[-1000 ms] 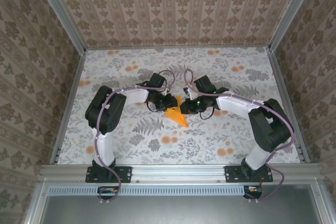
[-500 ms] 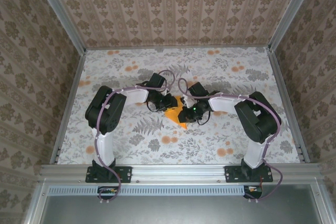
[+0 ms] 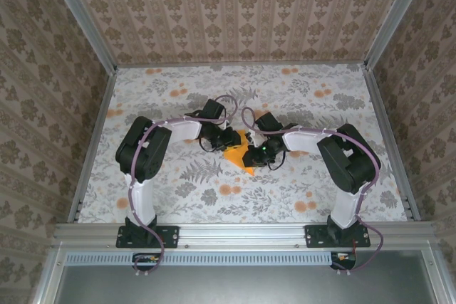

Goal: Fold a paper plane with a square sheet of paper (fold left side to right side)
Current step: Fourth fold the wing at the center of the table.

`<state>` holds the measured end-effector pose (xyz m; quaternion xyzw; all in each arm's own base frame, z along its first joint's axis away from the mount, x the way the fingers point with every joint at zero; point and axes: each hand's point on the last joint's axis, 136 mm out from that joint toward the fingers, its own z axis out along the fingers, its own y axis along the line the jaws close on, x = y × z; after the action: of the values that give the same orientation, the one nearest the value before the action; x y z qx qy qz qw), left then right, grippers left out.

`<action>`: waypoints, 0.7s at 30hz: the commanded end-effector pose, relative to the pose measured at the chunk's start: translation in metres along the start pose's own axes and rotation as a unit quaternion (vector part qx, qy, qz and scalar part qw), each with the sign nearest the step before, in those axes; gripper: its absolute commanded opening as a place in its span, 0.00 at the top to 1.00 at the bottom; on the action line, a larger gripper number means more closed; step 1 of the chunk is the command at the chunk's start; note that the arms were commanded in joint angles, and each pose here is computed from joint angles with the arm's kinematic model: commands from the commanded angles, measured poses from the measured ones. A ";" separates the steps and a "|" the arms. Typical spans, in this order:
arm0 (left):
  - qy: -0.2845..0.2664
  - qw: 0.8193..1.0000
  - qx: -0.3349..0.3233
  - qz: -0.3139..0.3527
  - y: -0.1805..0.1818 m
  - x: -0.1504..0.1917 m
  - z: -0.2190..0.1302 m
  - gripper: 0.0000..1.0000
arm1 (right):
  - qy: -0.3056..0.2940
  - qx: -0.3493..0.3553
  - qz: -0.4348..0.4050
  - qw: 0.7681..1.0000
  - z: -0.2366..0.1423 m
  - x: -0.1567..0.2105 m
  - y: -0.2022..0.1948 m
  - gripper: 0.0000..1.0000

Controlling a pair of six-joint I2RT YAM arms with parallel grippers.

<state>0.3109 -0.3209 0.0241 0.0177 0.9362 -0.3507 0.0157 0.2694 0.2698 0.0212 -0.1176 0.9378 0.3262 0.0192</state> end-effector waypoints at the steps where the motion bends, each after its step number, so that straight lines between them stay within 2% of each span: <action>1: 0.021 0.998 -0.049 -0.018 0.032 0.013 0.006 0.74 | 0.030 0.020 0.010 0.999 0.006 0.014 -0.010 0.85; 21: 0.020 0.998 -0.053 -0.019 0.035 0.013 0.004 0.74 | 0.068 0.045 0.057 0.995 0.013 0.044 -0.029 0.85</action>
<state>0.3110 -0.3206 0.0240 0.0204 0.9362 -0.3505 0.0167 0.2658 0.2688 0.0138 -0.1124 0.9399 0.3224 0.0090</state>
